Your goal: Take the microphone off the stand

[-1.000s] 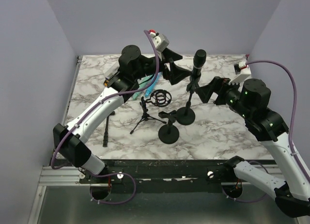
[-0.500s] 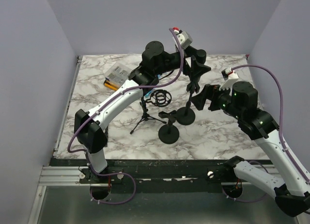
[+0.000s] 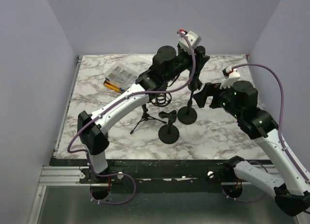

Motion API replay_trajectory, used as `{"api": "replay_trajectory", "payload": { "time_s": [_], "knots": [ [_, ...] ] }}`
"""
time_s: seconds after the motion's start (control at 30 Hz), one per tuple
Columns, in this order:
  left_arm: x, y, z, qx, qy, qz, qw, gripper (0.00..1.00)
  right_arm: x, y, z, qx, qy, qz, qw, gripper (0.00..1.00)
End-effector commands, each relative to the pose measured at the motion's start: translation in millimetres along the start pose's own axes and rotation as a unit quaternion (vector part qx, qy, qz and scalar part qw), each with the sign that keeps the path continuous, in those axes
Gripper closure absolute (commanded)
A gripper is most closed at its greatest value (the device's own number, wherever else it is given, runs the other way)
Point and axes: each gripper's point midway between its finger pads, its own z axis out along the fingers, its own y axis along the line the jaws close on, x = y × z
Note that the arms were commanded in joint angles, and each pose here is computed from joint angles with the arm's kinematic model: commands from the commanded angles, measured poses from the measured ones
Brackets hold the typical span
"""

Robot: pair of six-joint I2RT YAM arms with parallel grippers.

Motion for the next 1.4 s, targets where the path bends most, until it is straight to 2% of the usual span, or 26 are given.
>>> {"api": "replay_trajectory", "payload": {
  "time_s": [0.0, 0.13, 0.3, 0.5, 0.7, 0.87, 1.0, 1.03, 1.07, 1.13, 1.37],
  "knots": [
    [-18.1, 28.1, -13.1, -0.168, -0.011, 0.004, 0.986, 1.0, -29.9, 8.2, -0.7, -0.016, -0.05, -0.027, 0.998, 0.0],
    [-24.6, 23.9, -24.1, -0.238, -0.026, 0.01, 0.971, 1.0, -44.3, 11.8, 1.6, -0.022, -0.075, -0.039, 0.996, 0.0],
    [-27.2, 22.9, -29.6, -0.277, -0.034, -0.001, 0.96, 1.0, -46.9, 7.8, 13.1, -0.012, -0.084, -0.054, 0.995, 0.0],
    [-26.2, 20.8, -24.2, -0.283, -0.025, -0.007, 0.959, 1.0, -37.1, -8.9, 36.7, 0.023, -0.087, -0.08, 0.993, 0.02],
    [-26.8, 19.7, -23.8, -0.28, -0.027, -0.012, 0.96, 1.0, -41.2, 3.1, 44.2, -0.011, -0.111, -0.091, 0.99, 0.08],
    [-19.8, 19.7, -24.3, -0.281, -0.015, -0.013, 0.96, 1.0, -35.4, 4.6, 55.6, -0.02, -0.107, -0.101, 0.989, 0.13],
    [-16.5, 19.2, -24.1, -0.279, -0.011, -0.012, 0.96, 1.0, -27.1, 4.6, 65.5, -0.024, -0.097, -0.105, 0.989, 0.26],
    [-16.0, 18.7, -24.2, -0.277, -0.011, -0.012, 0.961, 1.0, -25.2, 4.6, 67.1, -0.026, -0.097, -0.105, 0.989, 0.33],
    [-16.1, 18.3, -24.2, -0.276, -0.012, -0.013, 0.961, 1.0, -23.4, 5.0, 69.1, -0.028, -0.098, -0.105, 0.989, 0.45],
    [-17.4, 17.7, -25.0, -0.274, -0.012, -0.012, 0.962, 1.0, -19.9, 2.1, 70.8, -0.022, -0.093, -0.107, 0.99, 0.97],
    [-45.4, 9.2, -34.3, -0.247, -0.028, -0.013, 0.969, 1.0, -2.8, -20.4, 71.1, 0.03, -0.073, -0.098, 0.992, 1.0]
  ]
}}
